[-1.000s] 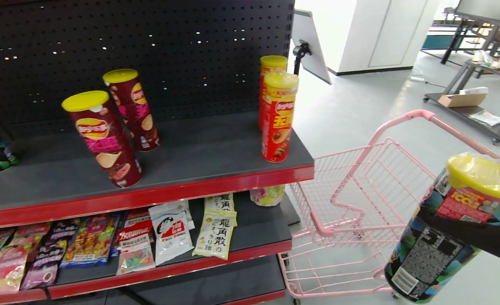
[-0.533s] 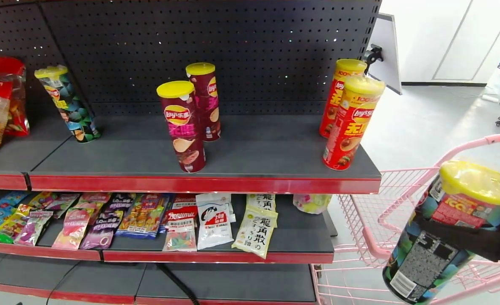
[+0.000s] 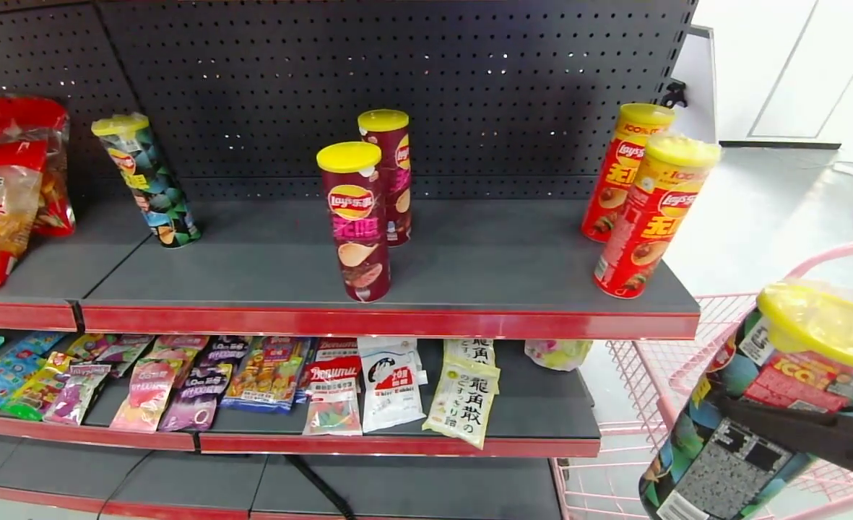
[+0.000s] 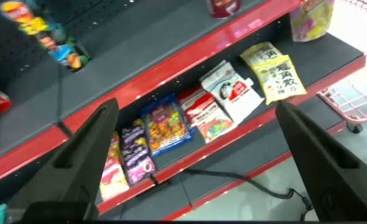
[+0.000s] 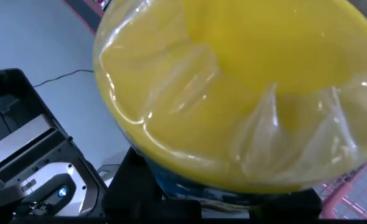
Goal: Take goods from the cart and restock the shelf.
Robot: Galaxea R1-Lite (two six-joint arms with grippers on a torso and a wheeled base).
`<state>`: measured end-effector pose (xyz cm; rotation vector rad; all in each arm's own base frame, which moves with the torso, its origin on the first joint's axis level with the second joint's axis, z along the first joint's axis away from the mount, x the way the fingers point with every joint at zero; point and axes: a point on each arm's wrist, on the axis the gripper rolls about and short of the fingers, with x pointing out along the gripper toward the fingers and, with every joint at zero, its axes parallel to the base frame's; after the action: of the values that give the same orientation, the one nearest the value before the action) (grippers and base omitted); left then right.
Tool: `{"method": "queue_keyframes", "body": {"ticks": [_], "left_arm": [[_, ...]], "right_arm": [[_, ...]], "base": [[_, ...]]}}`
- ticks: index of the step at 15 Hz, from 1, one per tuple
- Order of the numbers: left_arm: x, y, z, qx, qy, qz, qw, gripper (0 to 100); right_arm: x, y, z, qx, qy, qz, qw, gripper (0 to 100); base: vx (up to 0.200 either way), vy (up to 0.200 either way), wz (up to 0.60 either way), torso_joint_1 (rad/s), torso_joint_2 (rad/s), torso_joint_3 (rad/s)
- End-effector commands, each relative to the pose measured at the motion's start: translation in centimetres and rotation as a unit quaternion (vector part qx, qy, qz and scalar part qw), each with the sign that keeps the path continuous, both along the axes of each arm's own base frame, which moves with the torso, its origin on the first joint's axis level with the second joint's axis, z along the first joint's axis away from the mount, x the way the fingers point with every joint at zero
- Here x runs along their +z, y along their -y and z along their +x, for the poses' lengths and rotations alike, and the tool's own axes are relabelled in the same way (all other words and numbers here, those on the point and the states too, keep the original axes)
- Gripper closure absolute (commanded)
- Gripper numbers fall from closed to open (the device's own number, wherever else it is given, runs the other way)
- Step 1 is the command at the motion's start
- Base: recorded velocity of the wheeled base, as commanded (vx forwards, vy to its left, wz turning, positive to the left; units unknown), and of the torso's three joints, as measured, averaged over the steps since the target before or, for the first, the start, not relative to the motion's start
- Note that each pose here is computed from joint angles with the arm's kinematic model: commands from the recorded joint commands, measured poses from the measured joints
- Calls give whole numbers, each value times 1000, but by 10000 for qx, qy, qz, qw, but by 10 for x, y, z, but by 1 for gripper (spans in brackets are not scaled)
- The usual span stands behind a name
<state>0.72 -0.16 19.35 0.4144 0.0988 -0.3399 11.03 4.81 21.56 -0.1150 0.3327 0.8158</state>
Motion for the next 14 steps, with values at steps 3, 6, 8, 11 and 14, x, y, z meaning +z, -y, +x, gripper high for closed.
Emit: {"method": "queue_keyframes", "body": {"ticks": [3, 6, 8, 11, 14], "left_arm": [[0, 0, -1, 0, 36, -4, 10000, 0], [1, -1, -1, -2, 55, 5, 10000, 0], [1, -1, -1, -2, 55, 5, 10000, 0], [0, -1, -1, 20, 49, 11, 10000, 0], [0, -1, -1, 20, 35, 16, 10000, 0]], "right_arm": [[-2, -1, -7, 272, 22, 83, 9996, 100], [1, 1, -13, 307, 151, 143, 9993, 100], [1, 3, -16, 307, 188, 155, 9992, 100], [1, 4, -22, 305, 248, 181, 9991, 100], [0, 5, -24, 308, 268, 181, 9990, 100]], "base": [[0, 200, 0, 4, 4, 2], [0, 200, 0, 1, 1, 2], [0, 200, 0, 5, 2, 2], [0, 200, 0, 1, 4, 5], [0, 200, 0, 1, 6, 2]]}}
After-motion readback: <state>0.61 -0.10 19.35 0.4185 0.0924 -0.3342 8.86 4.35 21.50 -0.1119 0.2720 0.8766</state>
